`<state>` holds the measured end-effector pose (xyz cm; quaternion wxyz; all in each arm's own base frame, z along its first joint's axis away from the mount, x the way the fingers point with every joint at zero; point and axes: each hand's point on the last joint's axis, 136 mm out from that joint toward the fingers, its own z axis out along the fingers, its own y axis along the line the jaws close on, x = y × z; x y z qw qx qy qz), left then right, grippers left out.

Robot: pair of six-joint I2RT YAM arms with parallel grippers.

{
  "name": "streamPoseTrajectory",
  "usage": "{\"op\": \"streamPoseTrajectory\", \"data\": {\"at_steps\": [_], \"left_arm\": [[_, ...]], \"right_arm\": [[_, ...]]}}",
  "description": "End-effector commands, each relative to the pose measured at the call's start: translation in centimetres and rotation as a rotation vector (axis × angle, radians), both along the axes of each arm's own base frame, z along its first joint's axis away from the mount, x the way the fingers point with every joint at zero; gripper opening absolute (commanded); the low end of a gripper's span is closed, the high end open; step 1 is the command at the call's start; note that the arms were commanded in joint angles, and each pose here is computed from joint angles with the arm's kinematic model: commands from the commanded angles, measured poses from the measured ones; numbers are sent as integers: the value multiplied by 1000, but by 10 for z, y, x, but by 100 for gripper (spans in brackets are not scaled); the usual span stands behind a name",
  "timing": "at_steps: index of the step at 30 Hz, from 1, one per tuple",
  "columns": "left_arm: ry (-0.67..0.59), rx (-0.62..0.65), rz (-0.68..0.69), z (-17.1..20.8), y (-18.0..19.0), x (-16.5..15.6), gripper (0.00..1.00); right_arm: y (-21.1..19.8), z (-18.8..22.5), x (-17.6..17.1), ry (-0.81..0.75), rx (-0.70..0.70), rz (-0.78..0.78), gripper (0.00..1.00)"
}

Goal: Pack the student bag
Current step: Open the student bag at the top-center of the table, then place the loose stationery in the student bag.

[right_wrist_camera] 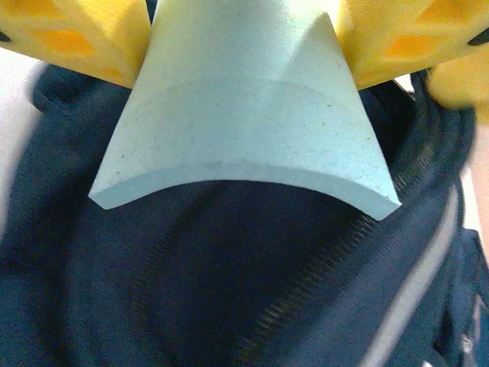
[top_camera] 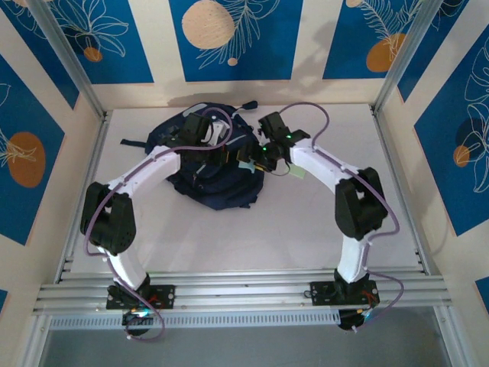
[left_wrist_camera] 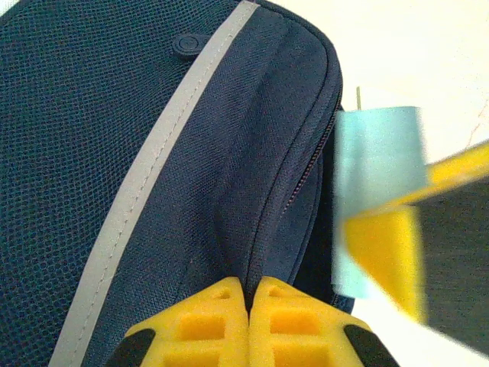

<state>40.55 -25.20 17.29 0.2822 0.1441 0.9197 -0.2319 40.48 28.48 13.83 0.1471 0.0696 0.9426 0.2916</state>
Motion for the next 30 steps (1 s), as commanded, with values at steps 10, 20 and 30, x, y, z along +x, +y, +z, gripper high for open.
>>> {"op": "streamPoseTrajectory", "data": {"at_steps": [10, 20, 30], "left_arm": [[-71, -139, 43, 45, -7, 11, 0], [-59, -163, 32, 48, -12, 11, 0], [-58, -163, 31, 52, -11, 8, 0]], "right_arm": [[23, -9, 13, 40, 119, 4, 91], [-1, -4, 6, -54, 120, 9, 95], [-17, -5, 4, -97, 52, 0, 92]]}}
